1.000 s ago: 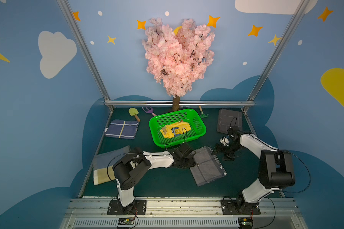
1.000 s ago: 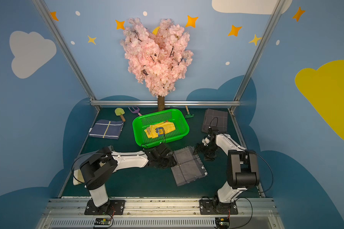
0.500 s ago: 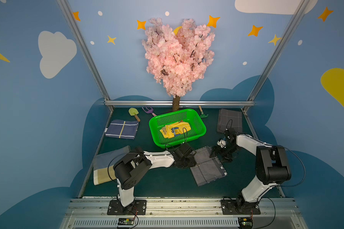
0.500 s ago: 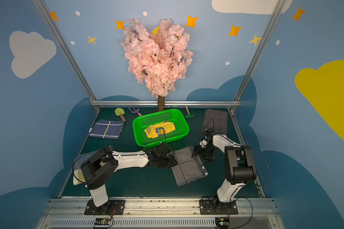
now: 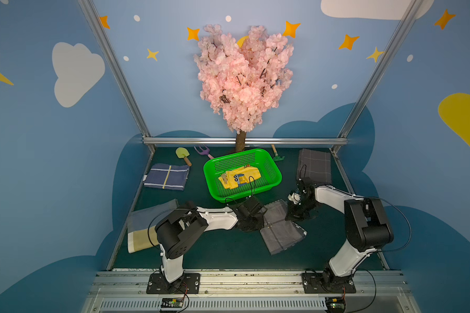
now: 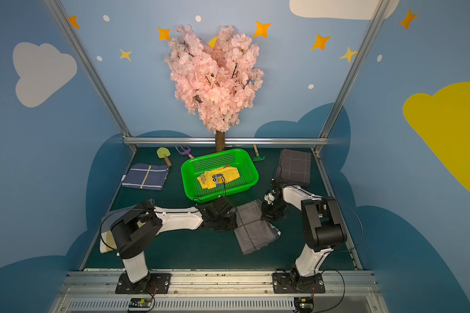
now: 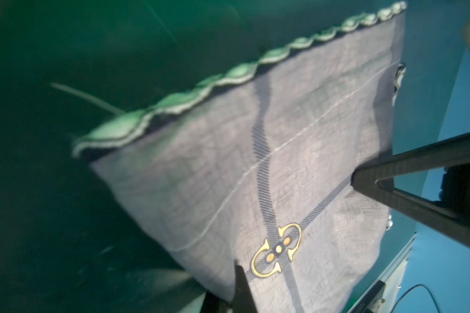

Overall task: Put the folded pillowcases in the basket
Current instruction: Pick up the pillowcase at the center of the board.

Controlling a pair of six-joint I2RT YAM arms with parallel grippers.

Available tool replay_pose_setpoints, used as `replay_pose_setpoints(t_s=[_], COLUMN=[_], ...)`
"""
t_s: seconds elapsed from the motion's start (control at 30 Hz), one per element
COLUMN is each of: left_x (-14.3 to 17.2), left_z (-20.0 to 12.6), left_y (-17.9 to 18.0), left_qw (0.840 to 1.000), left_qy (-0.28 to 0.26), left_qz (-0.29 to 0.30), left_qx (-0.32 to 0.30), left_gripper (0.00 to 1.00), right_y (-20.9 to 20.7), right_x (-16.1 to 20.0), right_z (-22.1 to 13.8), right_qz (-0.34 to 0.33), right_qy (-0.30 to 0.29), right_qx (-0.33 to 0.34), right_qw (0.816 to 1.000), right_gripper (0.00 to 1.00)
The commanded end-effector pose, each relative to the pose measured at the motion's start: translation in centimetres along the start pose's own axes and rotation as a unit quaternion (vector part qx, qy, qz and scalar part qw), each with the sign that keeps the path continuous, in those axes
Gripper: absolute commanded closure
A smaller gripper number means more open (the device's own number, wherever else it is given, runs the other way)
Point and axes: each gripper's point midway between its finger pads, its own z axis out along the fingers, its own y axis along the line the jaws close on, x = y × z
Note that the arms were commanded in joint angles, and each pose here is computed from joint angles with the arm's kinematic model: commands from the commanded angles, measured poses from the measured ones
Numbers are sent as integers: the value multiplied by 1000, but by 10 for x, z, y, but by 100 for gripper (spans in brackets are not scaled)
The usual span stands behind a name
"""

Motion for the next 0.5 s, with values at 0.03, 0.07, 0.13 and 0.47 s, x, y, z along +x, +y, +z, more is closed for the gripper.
replay_pose_setpoints(t_s=[0.03, 0.07, 0.13, 0.47], left_x=[7, 6, 5, -12], left_z=[-1, -2, -6, -52], left_y=[12, 12, 9, -25], left_qw=[1000, 1000, 1000, 998], left_qy=[6, 4, -2, -49], left_qz=[0, -1, 1, 36], left_qx=[-20, -19, -16, 12], left_gripper=[97, 97, 97, 97], right_y=[2, 4, 9, 59], right_x=[7, 7, 9, 15], right_z=[6, 5, 2, -43], right_qz=[-1, -4, -12, -75], right_qy=[10, 8, 4, -49], right_qx=[-1, -1, 5, 30], right_qw=[1000, 1000, 1000, 996], right_gripper=[100, 100, 100, 100])
